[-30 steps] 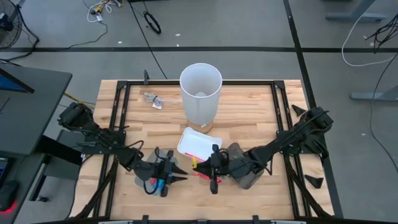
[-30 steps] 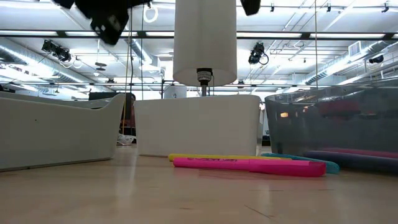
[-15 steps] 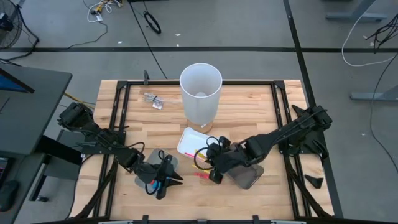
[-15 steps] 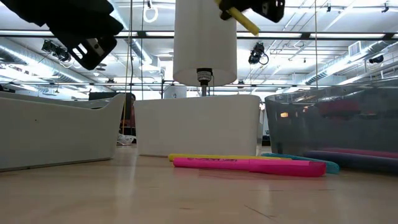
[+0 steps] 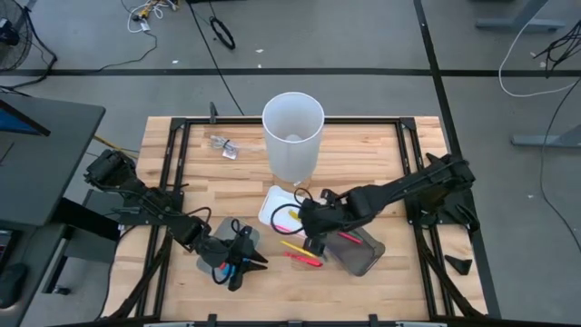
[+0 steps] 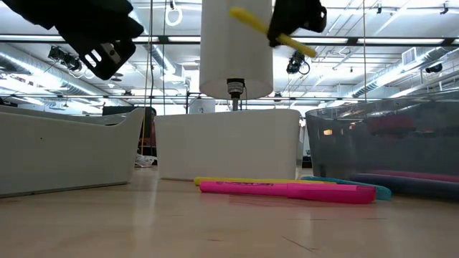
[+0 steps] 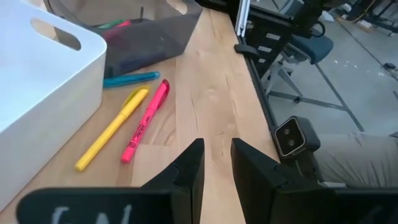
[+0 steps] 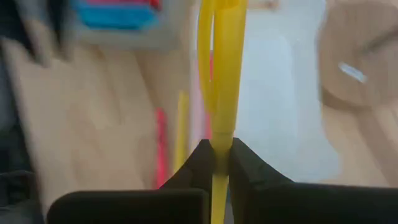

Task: Pick & Place Markers
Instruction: Put the bottom yellow marker pen in the white bin

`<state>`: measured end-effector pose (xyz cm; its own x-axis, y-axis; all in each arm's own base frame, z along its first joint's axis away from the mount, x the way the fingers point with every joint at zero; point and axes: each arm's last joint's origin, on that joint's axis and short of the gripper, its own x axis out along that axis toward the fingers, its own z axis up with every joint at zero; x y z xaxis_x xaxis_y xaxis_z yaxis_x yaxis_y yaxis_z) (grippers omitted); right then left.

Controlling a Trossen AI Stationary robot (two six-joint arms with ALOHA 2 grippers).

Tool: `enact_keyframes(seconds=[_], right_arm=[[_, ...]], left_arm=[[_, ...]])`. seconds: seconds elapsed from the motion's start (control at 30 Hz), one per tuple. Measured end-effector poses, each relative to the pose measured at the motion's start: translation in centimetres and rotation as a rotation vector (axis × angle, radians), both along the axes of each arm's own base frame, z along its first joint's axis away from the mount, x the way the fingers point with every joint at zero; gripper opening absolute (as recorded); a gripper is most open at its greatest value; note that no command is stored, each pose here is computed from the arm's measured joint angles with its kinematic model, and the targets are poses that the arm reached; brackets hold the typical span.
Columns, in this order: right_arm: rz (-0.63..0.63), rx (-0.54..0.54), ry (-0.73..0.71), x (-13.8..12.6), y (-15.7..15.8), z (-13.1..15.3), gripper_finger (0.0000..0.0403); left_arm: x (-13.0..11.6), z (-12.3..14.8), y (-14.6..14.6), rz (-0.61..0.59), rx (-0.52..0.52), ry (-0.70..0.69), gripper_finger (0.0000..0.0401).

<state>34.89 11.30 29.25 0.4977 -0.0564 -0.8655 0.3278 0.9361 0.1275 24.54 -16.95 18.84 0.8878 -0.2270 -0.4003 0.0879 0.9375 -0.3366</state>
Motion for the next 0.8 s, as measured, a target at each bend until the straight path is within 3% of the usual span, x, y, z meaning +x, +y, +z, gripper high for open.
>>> enact_keyframes(seconds=[0.27,0.47,0.63,0.8], right_arm=[[0.004,-0.071,0.139,3.5,-0.6,-2.6,0.0016],[-0.023,-0.148,0.228,6.2,-1.0,-6.1,0.0016],[-0.043,-0.187,0.288,7.0,-1.2,-8.7,0.0016],[-0.042,-0.189,0.293,7.1,-1.1,-9.1,0.0016]], left_arm=[[0.1,0.2,0.0,0.001,-0.014,-0.017,0.0083],[0.1,0.2,-0.1,0.004,-0.034,-0.012,0.0083],[0.0,0.2,-0.1,0.000,-0.042,-0.008,0.0083],[0.0,0.2,-0.1,0.000,-0.042,-0.008,0.0083]])
